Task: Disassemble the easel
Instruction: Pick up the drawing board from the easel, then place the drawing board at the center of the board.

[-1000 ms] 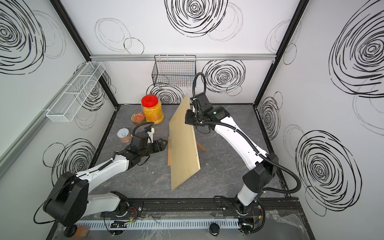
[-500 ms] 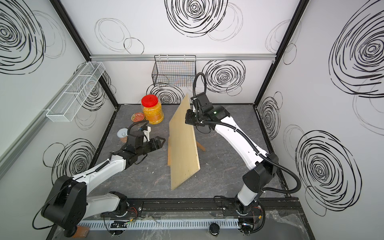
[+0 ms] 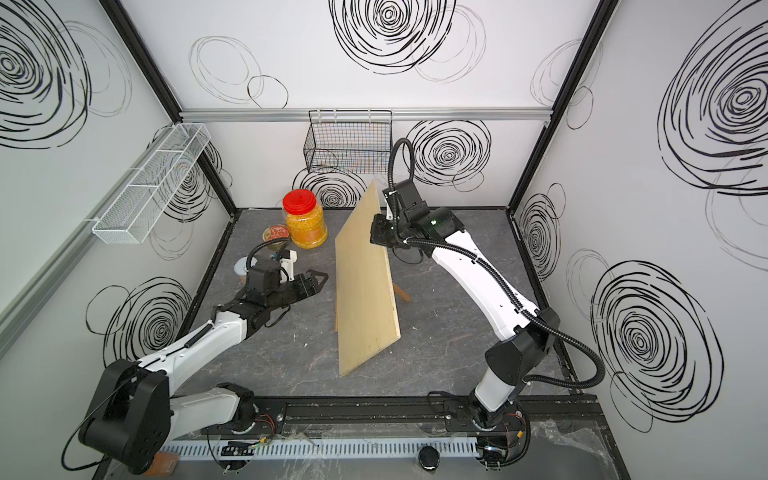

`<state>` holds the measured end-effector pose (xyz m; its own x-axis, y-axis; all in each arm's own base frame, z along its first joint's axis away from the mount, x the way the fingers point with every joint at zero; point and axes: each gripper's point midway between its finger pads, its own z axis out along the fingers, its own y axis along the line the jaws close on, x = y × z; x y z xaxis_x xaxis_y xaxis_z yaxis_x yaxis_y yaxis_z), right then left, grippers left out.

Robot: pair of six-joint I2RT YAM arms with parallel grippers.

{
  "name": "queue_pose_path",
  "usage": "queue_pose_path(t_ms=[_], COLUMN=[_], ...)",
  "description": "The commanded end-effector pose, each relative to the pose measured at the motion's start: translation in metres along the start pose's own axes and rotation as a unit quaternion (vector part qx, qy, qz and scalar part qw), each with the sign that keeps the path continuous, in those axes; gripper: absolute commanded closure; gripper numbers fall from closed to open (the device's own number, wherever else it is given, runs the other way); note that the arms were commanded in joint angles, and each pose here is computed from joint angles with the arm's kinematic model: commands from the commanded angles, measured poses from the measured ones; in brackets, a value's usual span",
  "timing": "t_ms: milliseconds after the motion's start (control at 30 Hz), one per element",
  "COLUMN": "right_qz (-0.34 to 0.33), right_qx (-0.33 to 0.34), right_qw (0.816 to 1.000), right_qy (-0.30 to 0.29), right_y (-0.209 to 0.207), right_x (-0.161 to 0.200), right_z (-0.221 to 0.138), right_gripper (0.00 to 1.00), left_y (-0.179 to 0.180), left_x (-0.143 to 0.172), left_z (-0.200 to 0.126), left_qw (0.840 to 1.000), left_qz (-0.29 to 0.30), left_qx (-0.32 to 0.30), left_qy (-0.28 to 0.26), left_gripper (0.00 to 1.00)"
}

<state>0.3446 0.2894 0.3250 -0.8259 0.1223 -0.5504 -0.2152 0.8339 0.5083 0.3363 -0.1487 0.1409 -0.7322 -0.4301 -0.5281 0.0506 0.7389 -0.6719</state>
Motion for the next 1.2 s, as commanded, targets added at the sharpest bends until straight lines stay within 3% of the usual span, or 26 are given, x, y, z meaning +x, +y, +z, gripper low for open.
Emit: queue_pose_path(t_ms=[0,200,467,733,867,1167], right_qz=[0.0,-0.006,0.007,0.046,0.071,0.103], right_qx=[-0.096,-0.122,-0.167,-0.228,-0.253,-0.297], right_qw=[0.992,0.987,0.978,0.961,0.95,0.929], right_qy=[-0.078,-0.104,-0.124,-0.152,-0.168,-0.196], right_y=[0.052,0.064,0.069,0.056,0.042,0.028], right_x=[-0.039,-0.052,-0.065,-0.081,-0.087,-0.098], right_z=[-0.054,-0.081,-0.109,-0.138,-0.154,-0.181], right_gripper=[1.0,1.0,1.0,1.0,1.0,1.0], left_y=[-0.007,-0.018,-0.049,-0.066,-0.094,-0.147], left_x=[-0.004,-0.017,-0.03,-0.034,-0.042,-0.036], left_z=[0.001,-0.007,-0.02,-0.026,-0.04,-0.048], left_qw=[1.0,0.997,0.986,0.975,0.957,0.946], left_qz=[-0.006,-0.027,-0.057,-0.088,-0.109,-0.086], left_qx=[0.024,0.065,0.155,0.203,0.269,0.308], left_qy=[0.0,-0.009,-0.011,-0.006,-0.005,0.049], left_gripper=[0.15,0.09,0.09,0.09,0.11,0.11])
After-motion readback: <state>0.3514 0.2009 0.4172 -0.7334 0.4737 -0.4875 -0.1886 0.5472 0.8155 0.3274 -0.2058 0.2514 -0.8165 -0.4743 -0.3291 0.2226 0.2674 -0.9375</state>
